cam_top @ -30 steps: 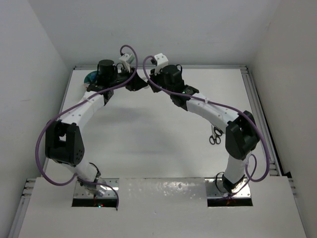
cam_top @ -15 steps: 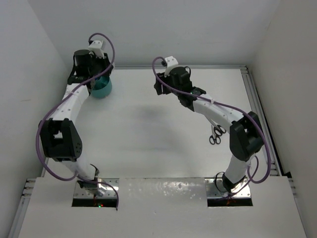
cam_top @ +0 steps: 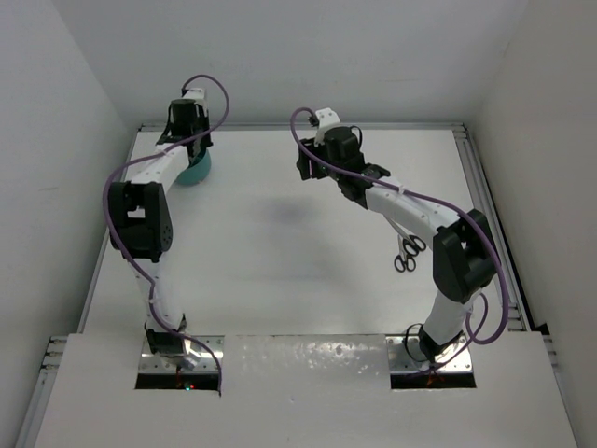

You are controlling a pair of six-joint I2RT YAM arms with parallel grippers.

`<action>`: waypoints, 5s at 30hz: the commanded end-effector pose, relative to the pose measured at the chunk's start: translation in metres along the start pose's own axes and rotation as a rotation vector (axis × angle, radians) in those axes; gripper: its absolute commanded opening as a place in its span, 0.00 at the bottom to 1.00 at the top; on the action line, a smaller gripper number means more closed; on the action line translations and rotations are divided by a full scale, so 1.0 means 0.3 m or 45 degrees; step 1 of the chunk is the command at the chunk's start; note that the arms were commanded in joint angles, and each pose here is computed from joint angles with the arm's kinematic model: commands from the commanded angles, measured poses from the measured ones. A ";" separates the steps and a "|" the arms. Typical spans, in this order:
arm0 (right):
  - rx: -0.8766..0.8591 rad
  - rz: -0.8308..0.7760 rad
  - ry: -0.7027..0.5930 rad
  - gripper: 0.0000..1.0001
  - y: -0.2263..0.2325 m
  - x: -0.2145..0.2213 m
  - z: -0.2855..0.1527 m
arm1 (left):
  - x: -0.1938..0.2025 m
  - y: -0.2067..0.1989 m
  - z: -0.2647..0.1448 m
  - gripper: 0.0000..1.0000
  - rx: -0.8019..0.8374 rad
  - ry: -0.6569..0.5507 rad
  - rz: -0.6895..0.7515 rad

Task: Sort the stationery into containers
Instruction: Place the stationery in the storage box, then pick up the scissors from the center of the board.

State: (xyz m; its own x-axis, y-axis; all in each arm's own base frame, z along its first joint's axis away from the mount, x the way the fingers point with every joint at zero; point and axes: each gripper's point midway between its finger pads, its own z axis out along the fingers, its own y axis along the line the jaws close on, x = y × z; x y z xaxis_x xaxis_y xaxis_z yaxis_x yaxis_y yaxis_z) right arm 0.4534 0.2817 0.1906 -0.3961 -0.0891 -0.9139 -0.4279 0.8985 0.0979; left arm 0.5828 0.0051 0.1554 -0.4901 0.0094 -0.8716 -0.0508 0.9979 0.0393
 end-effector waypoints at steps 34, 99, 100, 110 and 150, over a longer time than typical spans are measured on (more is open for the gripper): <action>0.130 -0.034 -0.024 0.59 -0.091 -0.023 -0.095 | 0.077 0.092 0.060 0.39 -0.327 0.035 -0.166; 0.209 -0.034 -0.055 0.57 -0.155 -0.032 -0.229 | 0.211 0.303 -0.117 0.01 -0.291 0.206 -0.057; 0.211 -0.037 -0.051 0.57 -0.158 -0.028 -0.227 | 0.213 0.310 -0.111 0.01 -0.292 0.208 -0.058; 0.225 -0.040 -0.056 0.57 -0.166 -0.036 -0.230 | 0.176 0.392 -0.083 0.01 -0.389 0.156 -0.031; 0.590 0.649 0.270 0.56 -0.500 0.310 -0.438 | -0.135 0.474 -0.116 0.20 -0.341 -0.117 0.011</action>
State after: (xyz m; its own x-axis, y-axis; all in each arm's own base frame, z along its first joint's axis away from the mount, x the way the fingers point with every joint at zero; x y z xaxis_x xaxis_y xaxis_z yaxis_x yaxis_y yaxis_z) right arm 0.3878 0.1000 0.1356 -0.6394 0.1760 -0.7484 0.0833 0.9836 0.1601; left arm 0.5620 0.1448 0.1564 -0.5177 0.0313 -0.8550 -0.2615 0.9457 0.1930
